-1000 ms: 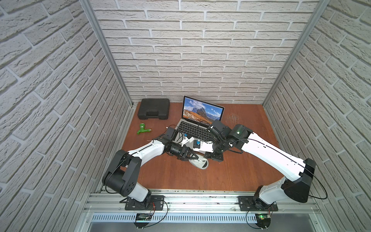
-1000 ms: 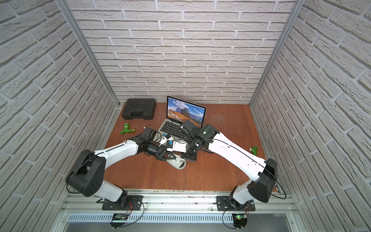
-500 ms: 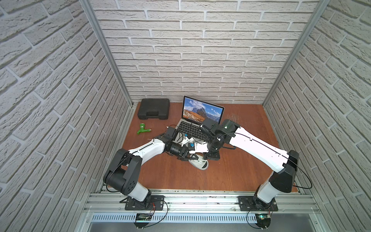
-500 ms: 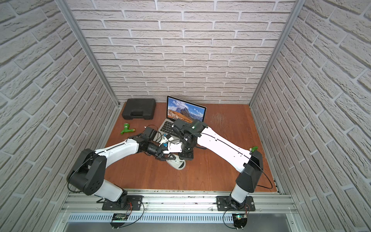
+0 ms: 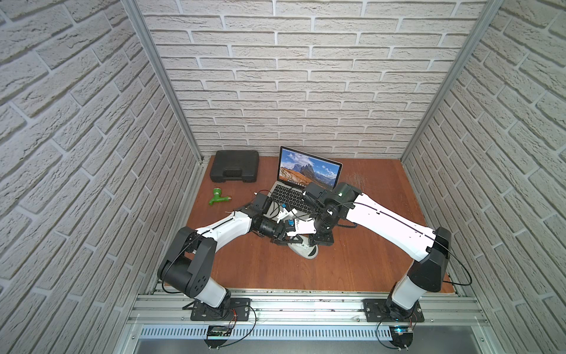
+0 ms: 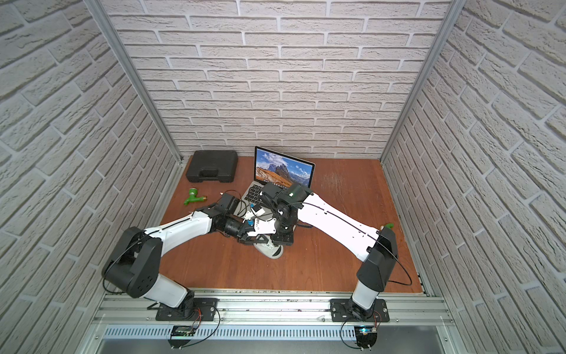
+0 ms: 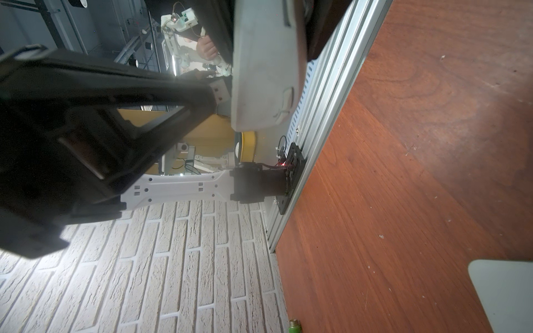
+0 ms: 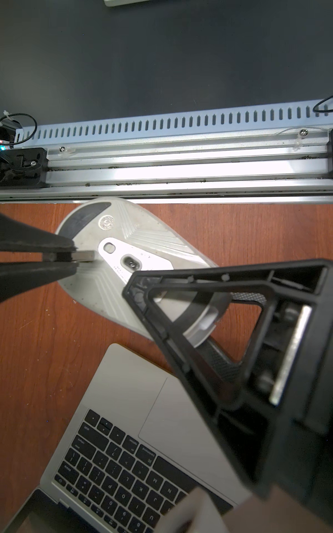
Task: Remove the wireless mouse receiver from the laptop
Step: Insert the USB plug into the mouse.
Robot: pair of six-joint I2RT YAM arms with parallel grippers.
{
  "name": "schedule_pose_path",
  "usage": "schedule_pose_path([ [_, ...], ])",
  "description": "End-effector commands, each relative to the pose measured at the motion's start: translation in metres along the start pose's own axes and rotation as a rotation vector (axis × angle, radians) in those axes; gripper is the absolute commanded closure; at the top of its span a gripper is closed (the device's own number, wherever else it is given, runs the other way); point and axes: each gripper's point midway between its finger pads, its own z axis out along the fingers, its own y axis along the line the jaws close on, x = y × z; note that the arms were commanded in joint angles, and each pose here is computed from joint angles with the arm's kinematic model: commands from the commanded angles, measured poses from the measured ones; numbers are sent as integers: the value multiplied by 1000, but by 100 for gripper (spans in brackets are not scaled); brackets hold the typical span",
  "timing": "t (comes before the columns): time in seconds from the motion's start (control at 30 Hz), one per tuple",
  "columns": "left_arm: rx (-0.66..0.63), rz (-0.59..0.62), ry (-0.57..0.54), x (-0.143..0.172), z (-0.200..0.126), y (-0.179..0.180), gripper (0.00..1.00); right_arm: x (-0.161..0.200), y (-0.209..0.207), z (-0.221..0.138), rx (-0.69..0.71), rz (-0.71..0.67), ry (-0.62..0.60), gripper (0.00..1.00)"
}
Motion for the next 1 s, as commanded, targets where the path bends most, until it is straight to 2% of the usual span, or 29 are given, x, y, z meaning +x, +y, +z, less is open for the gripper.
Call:
schedule_pose_path([
  [0.0,37,80,-14,-8,-5,-18,100,-2,-1,5,-4,3,-17,98],
  [0.13,36,83,-17,-8,-6,-19,100,1,-4,5,-5,23,-23,98],
  [0.47,33,81,-25,-10,-8,-16,100,21,-9,11,5,70,67,98],
  [0.97,30,80,-37,-14,-10,-13,100,17,-18,6,59,125,183,98],
])
